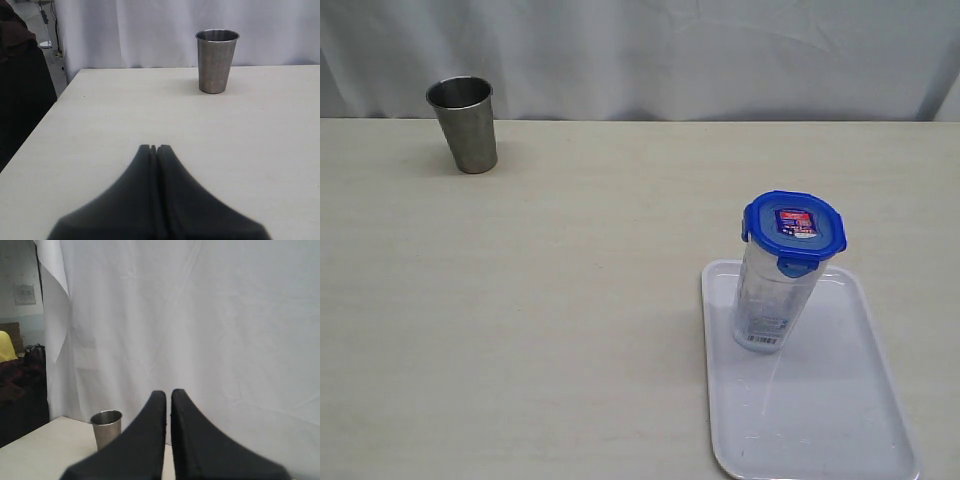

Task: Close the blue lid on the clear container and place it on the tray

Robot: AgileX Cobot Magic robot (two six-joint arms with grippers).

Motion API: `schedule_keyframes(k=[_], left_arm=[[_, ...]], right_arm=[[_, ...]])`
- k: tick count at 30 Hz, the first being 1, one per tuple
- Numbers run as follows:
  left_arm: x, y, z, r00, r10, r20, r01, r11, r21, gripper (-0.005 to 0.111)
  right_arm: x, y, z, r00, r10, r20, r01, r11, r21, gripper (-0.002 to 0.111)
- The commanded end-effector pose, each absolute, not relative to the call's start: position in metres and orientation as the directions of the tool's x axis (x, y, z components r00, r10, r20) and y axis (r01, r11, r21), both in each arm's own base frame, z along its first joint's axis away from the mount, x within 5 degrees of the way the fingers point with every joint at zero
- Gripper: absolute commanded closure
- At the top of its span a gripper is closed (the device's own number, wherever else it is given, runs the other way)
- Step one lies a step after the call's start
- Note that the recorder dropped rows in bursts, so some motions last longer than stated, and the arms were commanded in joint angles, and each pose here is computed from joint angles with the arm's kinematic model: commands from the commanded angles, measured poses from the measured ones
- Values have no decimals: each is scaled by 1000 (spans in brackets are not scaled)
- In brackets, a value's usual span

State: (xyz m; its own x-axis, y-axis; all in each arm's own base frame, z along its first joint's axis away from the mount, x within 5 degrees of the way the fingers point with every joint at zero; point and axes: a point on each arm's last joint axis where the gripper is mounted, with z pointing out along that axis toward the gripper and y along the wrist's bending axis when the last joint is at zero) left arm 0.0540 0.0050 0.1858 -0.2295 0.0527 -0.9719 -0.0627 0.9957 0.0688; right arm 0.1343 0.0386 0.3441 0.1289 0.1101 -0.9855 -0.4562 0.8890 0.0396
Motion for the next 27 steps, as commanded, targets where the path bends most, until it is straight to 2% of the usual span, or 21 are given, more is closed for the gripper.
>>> schedule_keyframes(k=[1, 6, 10, 11, 13, 17, 23, 27], left_arm=[[54, 5, 185, -227, 53, -973, -64, 996, 69, 107], [54, 5, 185, -227, 53, -973, -64, 996, 69, 107], [54, 5, 185, -227, 53, -973, -64, 996, 69, 107], [54, 5, 185, -227, 53, -973, -64, 996, 69, 107], [54, 5, 185, -227, 53, -973, -64, 996, 69, 107], [54, 5, 185, -227, 53, -973, -64, 996, 69, 107], [54, 5, 185, -227, 53, -973, -64, 996, 69, 107], [54, 5, 185, -227, 53, -973, -64, 996, 69, 107]], right_arm=[[116, 38, 348, 193, 140, -971, -453, 891, 39, 104], [86, 36, 363, 311, 249, -917, -466, 881, 81, 104], [63, 31, 376, 383, 412, -827, -501, 845, 188, 104], [55, 28, 381, 398, 515, -760, -534, 803, 265, 104], [50, 24, 387, 402, 615, -678, -580, 744, 331, 104], [36, 20, 400, 427, 757, -495, -718, 617, 323, 104], [1, 6, 382, 573, 781, -248, -748, 622, 232, 104], [-15, 1, 352, 754, 612, -240, -582, 791, 190, 104]])
